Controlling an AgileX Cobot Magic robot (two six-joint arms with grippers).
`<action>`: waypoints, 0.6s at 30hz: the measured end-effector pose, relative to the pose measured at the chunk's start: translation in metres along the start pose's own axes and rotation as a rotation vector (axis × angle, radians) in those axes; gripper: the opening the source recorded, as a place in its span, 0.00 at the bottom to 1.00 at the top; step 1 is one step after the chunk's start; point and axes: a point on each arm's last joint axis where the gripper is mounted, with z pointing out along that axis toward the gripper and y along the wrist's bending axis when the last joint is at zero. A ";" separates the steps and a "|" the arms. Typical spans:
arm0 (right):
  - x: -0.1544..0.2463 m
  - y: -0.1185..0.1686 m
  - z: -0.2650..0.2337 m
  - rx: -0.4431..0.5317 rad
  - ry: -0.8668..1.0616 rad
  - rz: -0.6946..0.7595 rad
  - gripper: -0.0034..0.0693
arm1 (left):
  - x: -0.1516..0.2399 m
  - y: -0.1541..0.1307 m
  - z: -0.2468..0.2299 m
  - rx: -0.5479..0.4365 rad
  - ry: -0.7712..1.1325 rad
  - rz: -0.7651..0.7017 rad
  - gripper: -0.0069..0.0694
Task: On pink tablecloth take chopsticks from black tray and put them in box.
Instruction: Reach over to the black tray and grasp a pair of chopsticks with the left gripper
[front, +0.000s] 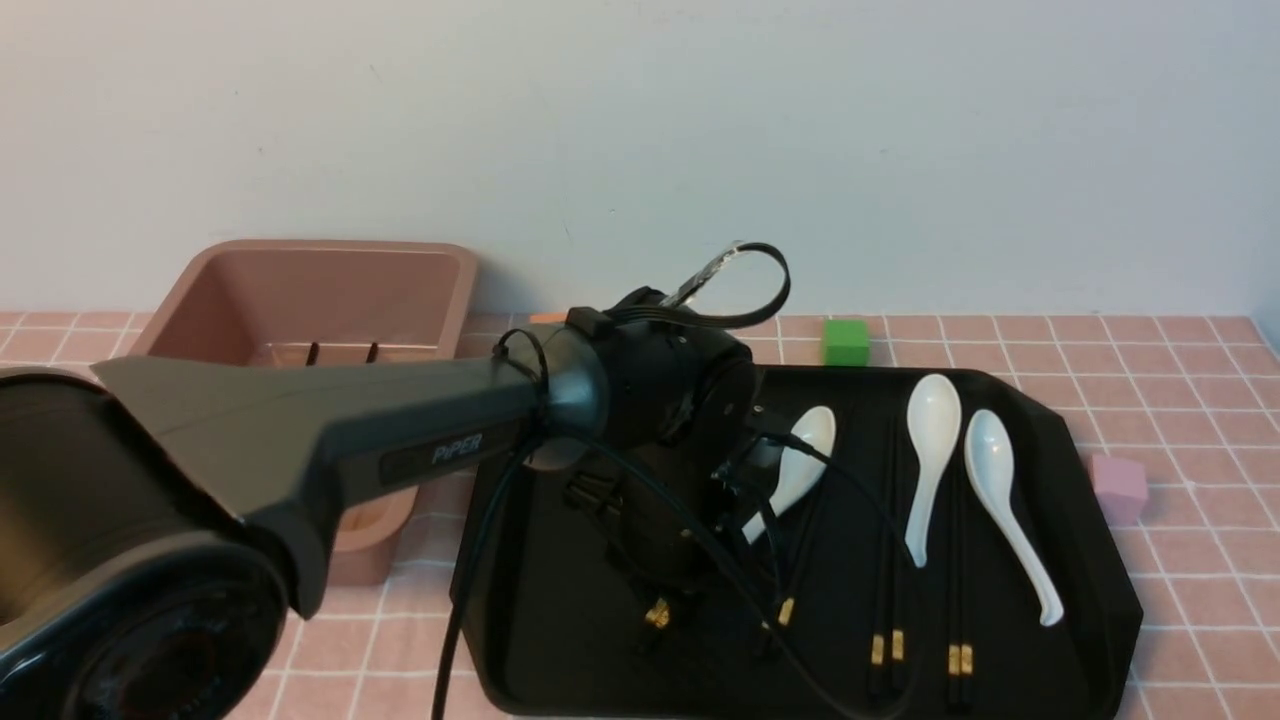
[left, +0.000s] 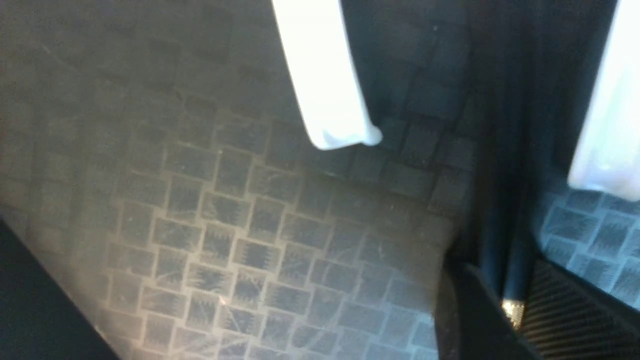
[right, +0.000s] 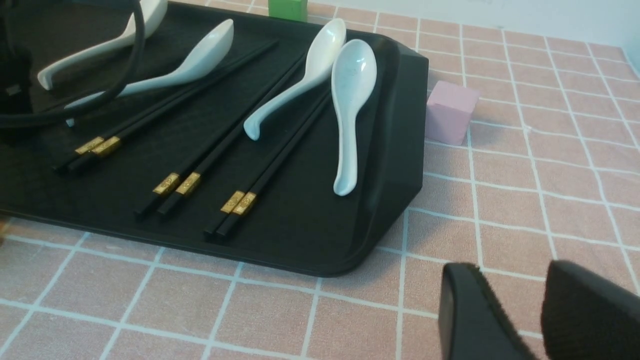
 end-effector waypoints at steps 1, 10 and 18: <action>0.000 0.000 0.000 0.000 0.000 0.000 0.38 | 0.000 0.000 0.000 0.000 0.001 -0.001 0.27; 0.000 0.000 0.000 0.000 0.000 0.000 0.38 | 0.000 0.001 0.000 -0.010 0.005 -0.037 0.26; 0.000 0.000 0.000 0.000 0.000 0.000 0.38 | 0.005 0.004 -0.038 0.007 -0.012 -0.058 0.26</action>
